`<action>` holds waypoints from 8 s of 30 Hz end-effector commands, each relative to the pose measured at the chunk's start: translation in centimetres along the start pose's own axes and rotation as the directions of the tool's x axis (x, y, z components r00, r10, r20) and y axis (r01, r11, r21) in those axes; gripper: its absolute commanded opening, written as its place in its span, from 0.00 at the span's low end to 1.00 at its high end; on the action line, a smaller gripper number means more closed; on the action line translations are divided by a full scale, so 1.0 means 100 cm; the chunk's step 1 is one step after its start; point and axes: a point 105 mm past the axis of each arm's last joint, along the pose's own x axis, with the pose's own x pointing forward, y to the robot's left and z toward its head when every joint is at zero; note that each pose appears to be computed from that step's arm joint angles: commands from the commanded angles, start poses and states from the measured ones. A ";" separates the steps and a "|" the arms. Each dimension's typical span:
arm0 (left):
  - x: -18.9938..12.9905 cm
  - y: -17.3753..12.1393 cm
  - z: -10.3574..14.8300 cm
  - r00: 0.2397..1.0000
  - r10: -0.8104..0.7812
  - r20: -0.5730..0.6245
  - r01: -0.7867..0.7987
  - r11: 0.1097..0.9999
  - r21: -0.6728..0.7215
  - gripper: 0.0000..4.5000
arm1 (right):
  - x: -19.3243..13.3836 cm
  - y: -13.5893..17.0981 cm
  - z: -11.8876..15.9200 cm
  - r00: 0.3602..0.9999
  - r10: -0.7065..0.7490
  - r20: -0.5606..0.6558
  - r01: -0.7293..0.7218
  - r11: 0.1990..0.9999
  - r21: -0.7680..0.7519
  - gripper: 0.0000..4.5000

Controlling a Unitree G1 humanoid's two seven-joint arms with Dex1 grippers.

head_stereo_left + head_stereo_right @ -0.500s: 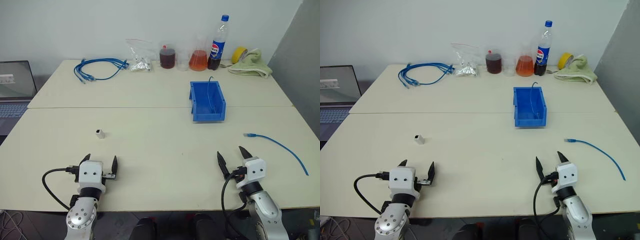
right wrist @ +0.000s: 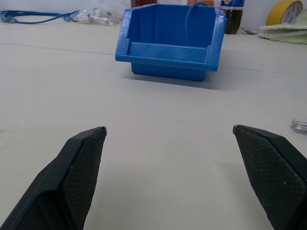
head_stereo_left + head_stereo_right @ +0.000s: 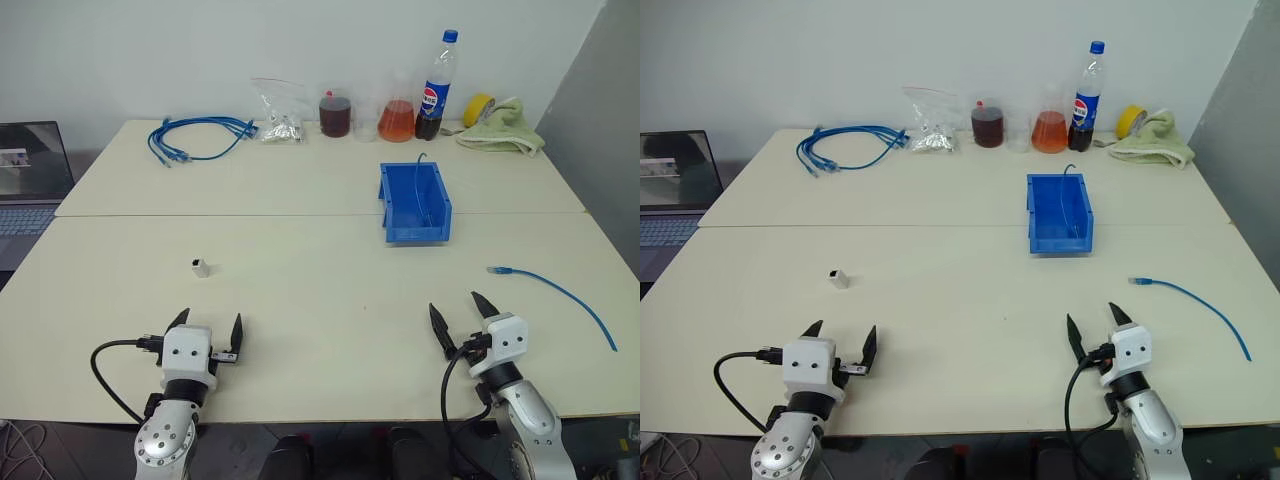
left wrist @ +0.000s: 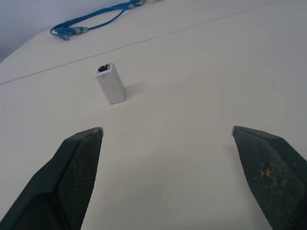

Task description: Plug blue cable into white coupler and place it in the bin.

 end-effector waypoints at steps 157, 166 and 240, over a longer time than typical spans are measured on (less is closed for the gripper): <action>0.032 -0.049 0.042 0.496 -0.835 -0.238 0.867 0.489 0.094 1.00 | 0.067 0.061 0.099 0.478 0.809 -0.342 -0.878 0.436 -0.196 0.99; 0.035 -0.063 0.043 0.465 -0.854 -0.234 0.884 0.465 0.059 1.00 | -0.005 0.069 0.075 0.509 0.790 -0.341 -0.840 0.543 0.004 0.99; 0.024 -0.101 0.136 0.191 -0.974 0.122 0.963 0.162 -0.216 0.05 | 0.016 0.077 0.096 0.649 0.757 0.067 -0.693 0.554 0.461 1.00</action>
